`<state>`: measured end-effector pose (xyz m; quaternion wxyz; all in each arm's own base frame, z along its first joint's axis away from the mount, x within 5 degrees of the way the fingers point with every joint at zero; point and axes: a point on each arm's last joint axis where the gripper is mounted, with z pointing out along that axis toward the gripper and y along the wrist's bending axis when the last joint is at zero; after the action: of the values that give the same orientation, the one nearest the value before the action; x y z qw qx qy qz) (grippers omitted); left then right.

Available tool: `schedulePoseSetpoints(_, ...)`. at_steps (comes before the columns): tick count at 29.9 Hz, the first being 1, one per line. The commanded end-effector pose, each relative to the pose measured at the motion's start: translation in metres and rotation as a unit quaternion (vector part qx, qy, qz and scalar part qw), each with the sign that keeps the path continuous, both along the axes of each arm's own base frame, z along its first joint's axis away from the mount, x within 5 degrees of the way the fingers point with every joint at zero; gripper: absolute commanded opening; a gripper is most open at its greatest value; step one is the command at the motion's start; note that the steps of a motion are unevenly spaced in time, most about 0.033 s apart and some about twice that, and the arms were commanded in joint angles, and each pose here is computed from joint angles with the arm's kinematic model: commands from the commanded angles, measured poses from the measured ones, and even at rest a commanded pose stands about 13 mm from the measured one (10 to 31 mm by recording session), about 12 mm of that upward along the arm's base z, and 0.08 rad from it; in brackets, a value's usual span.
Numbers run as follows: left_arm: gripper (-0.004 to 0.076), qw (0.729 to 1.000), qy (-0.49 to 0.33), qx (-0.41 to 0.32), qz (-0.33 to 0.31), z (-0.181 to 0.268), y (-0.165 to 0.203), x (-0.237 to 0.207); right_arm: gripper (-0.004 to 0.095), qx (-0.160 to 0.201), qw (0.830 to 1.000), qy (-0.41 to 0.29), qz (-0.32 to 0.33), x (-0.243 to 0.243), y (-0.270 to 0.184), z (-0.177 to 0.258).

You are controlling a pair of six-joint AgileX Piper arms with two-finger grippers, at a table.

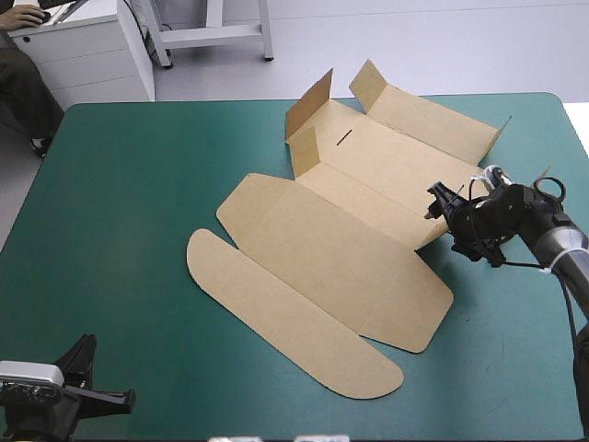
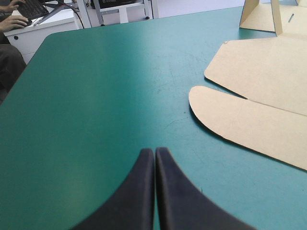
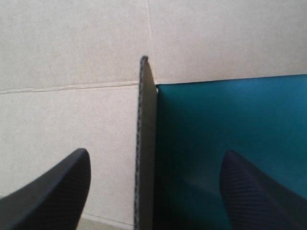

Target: Fold the box

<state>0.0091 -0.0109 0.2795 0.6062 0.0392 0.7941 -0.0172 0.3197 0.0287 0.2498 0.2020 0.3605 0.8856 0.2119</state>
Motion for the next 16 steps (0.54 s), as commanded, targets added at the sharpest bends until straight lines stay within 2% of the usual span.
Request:
schedulePoseSetpoints(1,-0.0010,0.998,-0.055,-0.008,0.000,0.013,0.000,-0.004,0.0502,0.007,0.998,-0.060,-0.008,0.005,-0.001,0.027)
schedulePoseSetpoints(4,-0.0010,0.998,-0.055,-0.008,0.000,0.013,0.000,-0.004,0.0141,0.007,0.998,-0.067,-0.007,0.006,-0.001,0.032)
schedulePoseSetpoints(5,-0.0010,0.998,-0.055,-0.008,0.000,0.013,0.000,-0.004,-0.0009,0.007,0.998,-0.070,-0.007,0.007,-0.001,0.034)
schedulePoseSetpoints(12,-0.0010,0.998,-0.055,-0.008,0.000,0.013,0.000,-0.004,0.0000,0.004,0.998,-0.067,0.005,0.006,0.000,0.035)
schedulePoseSetpoints(16,-0.0010,0.998,-0.055,-0.008,0.000,0.013,0.000,-0.004,0.0000,-0.065,0.985,-0.104,0.118,0.008,0.002,0.044)
